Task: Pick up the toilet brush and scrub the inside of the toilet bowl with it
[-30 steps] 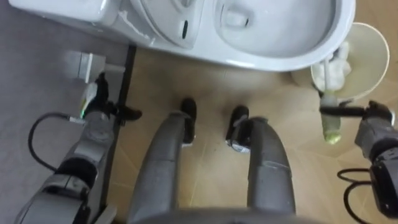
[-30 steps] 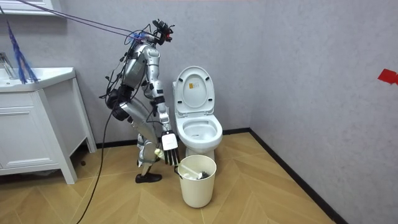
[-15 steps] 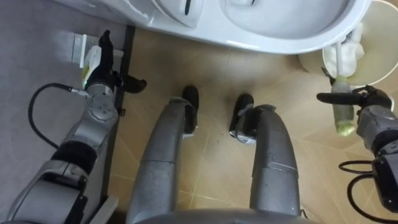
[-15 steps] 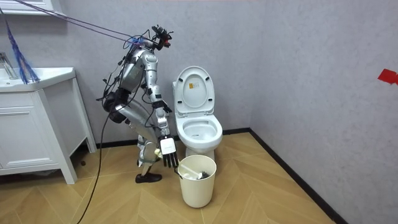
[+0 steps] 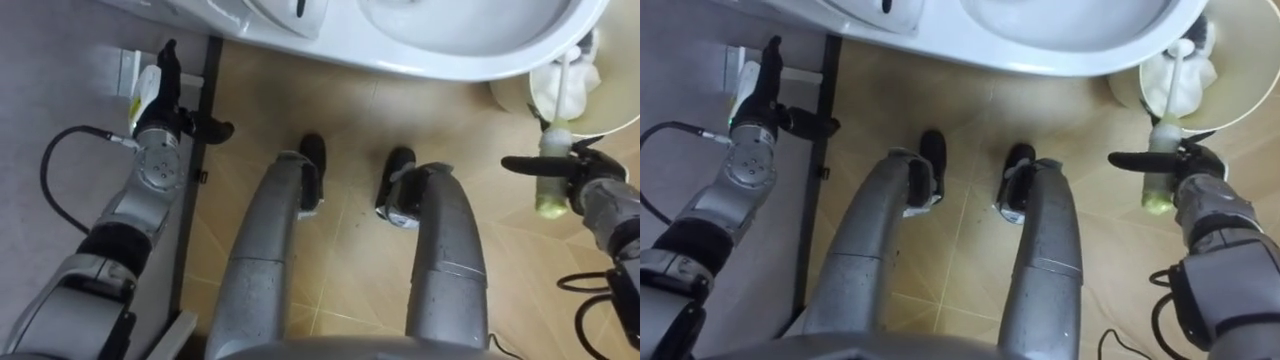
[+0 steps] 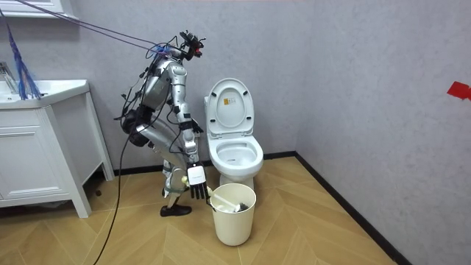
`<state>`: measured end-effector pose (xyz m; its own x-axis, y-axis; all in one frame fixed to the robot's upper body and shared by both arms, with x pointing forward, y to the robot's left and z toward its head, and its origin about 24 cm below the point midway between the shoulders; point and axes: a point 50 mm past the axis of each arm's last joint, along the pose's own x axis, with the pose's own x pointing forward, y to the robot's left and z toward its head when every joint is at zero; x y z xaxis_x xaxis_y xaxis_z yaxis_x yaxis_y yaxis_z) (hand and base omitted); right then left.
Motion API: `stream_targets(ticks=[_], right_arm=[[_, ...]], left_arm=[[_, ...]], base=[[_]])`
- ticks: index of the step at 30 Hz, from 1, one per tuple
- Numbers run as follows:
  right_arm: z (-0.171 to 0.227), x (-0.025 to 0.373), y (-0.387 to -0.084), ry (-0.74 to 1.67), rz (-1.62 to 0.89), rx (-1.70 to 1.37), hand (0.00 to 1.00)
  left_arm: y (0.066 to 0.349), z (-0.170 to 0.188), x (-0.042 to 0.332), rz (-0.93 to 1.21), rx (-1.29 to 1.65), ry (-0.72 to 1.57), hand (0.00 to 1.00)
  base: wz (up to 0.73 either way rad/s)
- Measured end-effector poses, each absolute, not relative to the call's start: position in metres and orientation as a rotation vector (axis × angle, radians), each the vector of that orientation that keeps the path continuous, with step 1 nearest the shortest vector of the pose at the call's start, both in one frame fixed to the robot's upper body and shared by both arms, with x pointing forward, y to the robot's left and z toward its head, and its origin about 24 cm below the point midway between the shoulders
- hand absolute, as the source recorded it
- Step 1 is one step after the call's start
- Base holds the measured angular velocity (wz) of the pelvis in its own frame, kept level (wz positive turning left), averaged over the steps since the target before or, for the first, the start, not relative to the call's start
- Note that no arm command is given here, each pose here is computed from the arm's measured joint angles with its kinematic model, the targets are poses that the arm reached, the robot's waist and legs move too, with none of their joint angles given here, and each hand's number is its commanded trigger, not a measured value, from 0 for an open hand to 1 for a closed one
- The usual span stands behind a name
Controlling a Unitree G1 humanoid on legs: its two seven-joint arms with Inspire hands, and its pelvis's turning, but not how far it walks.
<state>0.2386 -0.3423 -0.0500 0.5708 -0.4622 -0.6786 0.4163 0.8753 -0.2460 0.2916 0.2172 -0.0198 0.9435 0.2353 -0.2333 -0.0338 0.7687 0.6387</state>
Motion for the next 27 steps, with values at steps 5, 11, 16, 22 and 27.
stream_targets(ticks=[5, 11, 16, 22, 27], right_arm=[[-0.050, 0.238, -0.342, 0.816, -0.515, -0.064, 1.00], [-0.052, 0.237, -0.342, 0.829, -0.507, -0.086, 1.00], [-0.052, 0.237, -0.342, 0.822, -0.523, -0.049, 1.00], [-0.055, 0.235, -0.339, 0.810, -0.567, 0.066, 1.00], [-0.059, 0.232, -0.337, 0.823, -0.578, 0.105, 1.00]], left_arm=[[0.216, -0.019, 0.292, 0.146, 0.684, 0.305, 0.00], [0.213, -0.020, 0.291, 0.136, 0.690, 0.303, 0.00], [0.213, -0.021, 0.291, 0.137, 0.683, 0.307, 0.00], [0.208, -0.025, 0.289, 0.115, 0.678, 0.314, 0.00], [0.207, -0.031, 0.280, 0.104, 0.679, 0.333, 0.00]], base=[[0.00], [0.00], [0.00], [0.00], [0.00]])
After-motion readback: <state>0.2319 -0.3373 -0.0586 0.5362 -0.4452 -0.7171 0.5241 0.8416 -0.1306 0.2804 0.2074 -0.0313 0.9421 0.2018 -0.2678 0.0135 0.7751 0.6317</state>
